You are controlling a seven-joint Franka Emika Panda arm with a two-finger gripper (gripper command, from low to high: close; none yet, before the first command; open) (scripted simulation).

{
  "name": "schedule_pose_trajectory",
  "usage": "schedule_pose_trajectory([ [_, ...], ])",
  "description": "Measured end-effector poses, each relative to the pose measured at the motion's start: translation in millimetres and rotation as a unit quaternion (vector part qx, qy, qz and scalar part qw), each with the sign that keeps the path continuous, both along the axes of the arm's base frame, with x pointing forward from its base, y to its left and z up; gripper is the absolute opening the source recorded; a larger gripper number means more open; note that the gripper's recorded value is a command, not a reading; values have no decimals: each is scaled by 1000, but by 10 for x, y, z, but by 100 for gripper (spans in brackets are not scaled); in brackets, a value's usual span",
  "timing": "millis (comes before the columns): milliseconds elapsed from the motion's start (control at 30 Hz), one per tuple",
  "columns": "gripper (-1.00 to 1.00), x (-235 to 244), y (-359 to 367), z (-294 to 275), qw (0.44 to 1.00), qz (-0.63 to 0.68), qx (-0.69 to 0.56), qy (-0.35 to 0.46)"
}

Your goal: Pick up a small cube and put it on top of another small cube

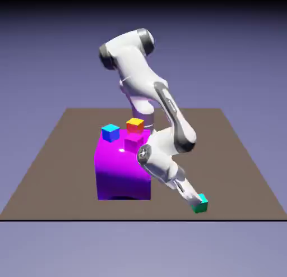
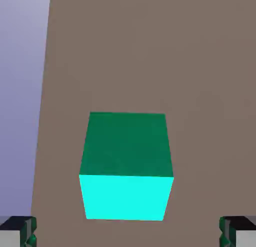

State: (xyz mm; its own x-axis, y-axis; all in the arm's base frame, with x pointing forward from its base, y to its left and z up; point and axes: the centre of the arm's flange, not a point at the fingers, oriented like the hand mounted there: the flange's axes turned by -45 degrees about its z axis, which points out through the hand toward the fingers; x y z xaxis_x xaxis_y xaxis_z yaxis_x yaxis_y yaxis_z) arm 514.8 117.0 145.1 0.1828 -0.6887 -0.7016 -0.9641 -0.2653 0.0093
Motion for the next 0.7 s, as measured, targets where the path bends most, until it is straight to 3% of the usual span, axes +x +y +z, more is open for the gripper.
schedule_pose_trajectory([
  [633, 0, -79, 310, -503, 1000, 0, -1, -3],
  [667, -100, -75, 316, -501, 1000, 0, -1, -5],
  [700, -100, -75, 316, -501, 1000, 0, -1, -5],
])
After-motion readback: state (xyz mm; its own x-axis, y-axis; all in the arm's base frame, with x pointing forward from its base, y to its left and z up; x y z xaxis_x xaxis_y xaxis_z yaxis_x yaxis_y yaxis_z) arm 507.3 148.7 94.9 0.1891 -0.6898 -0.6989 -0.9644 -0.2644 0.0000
